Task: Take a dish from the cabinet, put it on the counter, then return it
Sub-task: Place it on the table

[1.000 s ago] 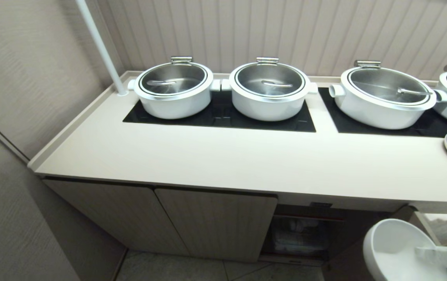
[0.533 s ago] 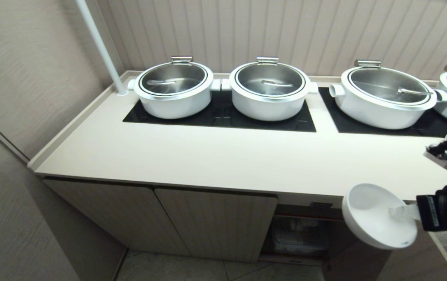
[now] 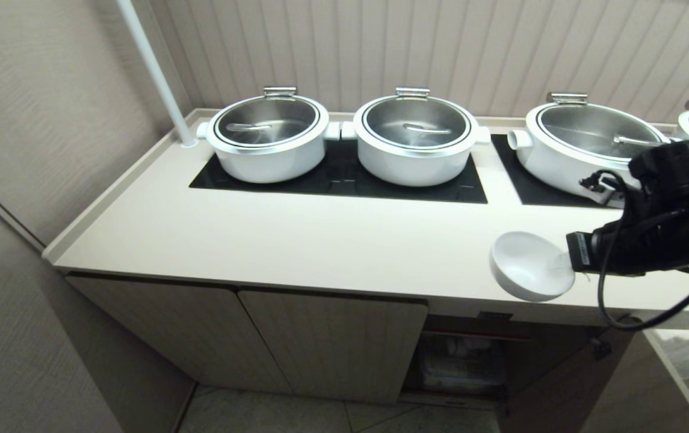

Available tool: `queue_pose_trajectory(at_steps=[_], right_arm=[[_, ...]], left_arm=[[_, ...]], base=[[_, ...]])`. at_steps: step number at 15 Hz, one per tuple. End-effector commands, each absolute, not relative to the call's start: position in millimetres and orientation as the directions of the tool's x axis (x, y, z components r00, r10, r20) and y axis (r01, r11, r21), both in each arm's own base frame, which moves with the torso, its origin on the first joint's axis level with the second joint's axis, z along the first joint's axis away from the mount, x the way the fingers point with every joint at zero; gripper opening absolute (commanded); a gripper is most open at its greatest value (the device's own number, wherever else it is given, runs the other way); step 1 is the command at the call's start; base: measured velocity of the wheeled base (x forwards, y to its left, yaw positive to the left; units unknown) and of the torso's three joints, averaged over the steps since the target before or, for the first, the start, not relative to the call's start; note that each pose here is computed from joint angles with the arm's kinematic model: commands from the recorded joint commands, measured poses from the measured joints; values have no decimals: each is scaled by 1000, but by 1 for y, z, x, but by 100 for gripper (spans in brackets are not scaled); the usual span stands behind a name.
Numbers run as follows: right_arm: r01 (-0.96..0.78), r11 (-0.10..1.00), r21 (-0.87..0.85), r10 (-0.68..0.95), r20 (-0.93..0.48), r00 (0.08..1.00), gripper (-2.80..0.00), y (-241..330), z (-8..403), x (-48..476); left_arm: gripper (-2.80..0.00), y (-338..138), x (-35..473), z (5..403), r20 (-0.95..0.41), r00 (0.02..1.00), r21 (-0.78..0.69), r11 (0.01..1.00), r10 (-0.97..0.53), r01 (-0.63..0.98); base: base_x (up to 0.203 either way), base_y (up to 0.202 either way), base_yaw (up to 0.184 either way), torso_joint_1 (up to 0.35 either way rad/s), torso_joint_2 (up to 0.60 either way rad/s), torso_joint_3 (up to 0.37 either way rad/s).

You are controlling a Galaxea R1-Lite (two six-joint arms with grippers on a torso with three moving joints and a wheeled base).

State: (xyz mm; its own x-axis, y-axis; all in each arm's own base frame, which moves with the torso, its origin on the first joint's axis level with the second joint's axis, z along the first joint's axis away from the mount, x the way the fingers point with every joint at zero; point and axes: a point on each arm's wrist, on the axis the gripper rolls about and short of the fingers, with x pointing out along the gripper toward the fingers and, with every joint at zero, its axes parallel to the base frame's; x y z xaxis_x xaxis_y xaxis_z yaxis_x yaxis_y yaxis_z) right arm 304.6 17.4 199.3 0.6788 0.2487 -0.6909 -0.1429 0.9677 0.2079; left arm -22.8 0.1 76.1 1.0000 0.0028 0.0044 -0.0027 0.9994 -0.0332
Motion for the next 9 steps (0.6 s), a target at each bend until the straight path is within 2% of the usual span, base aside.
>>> queue_pose_trajectory(at_steps=[1, 9], right_arm=[[-127, 968, 216, 246, -721, 648, -280, 19, 177, 350], [-51, 966, 253, 226, -736, 638, -280, 21, 169, 409]], left_arm=[[-280, 0, -23, 76, 6, 1000, -34, 999, 3, -3], [-280, 0, -23, 76, 6, 1000, -34, 999, 3, -3]], base=[[0, 0, 0, 0, 0, 0], [0, 0, 0, 0, 0, 0]])
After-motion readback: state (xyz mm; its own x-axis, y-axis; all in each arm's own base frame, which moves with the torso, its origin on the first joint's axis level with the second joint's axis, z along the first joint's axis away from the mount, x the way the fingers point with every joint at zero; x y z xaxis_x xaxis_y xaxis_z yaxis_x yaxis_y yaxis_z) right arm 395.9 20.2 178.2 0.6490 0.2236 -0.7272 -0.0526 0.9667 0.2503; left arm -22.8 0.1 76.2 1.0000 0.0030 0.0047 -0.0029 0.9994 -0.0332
